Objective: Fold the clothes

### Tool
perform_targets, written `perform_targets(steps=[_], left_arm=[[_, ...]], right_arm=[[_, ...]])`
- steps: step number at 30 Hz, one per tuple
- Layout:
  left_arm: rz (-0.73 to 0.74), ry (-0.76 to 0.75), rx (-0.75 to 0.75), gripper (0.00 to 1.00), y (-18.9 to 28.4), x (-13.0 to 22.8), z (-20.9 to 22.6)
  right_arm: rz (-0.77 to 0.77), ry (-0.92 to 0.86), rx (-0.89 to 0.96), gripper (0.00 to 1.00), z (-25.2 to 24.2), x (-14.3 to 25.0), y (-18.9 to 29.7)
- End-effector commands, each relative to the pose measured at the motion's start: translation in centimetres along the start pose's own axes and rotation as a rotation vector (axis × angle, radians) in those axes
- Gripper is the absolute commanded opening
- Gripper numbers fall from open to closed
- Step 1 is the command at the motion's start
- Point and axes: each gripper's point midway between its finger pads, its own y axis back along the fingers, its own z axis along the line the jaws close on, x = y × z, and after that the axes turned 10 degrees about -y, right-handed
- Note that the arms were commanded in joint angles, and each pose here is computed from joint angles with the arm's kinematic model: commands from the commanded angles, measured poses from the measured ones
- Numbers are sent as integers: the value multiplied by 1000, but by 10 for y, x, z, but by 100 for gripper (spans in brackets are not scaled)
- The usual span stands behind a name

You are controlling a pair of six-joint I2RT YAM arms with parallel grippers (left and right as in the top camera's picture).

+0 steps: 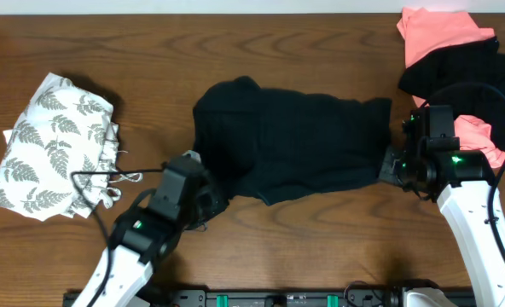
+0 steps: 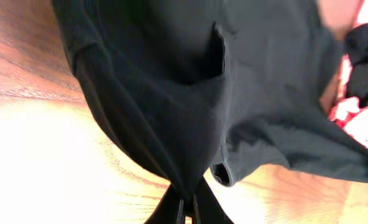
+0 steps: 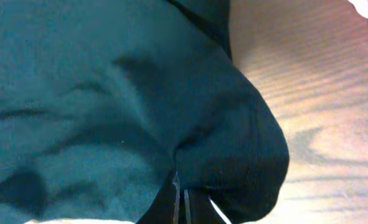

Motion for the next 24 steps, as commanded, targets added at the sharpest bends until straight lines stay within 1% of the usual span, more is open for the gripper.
perform_targets(steps=[1, 8, 14, 16, 19, 24], left_arm=[[-97, -29, -14, 6, 17, -14, 1], [-222, -98, -27, 6, 38, -31, 1], [-313, -167, -37, 6, 57, -51, -11], [-361, -183, -53, 6, 67, -62, -14], [-412, -204, -95, 6, 74, -74, -14], [-372, -216, -141, 6, 56, -77, -10]], right_arm=[[-27, 39, 43, 1, -7, -7, 6], [38, 62, 80, 1, -16, 9, 6], [63, 92, 92, 1, -20, 15, 7], [52, 126, 85, 1, -18, 12, 7], [-2, 182, 50, 1, -9, -1, 6], [-92, 186, -6, 1, 6, -22, 7]])
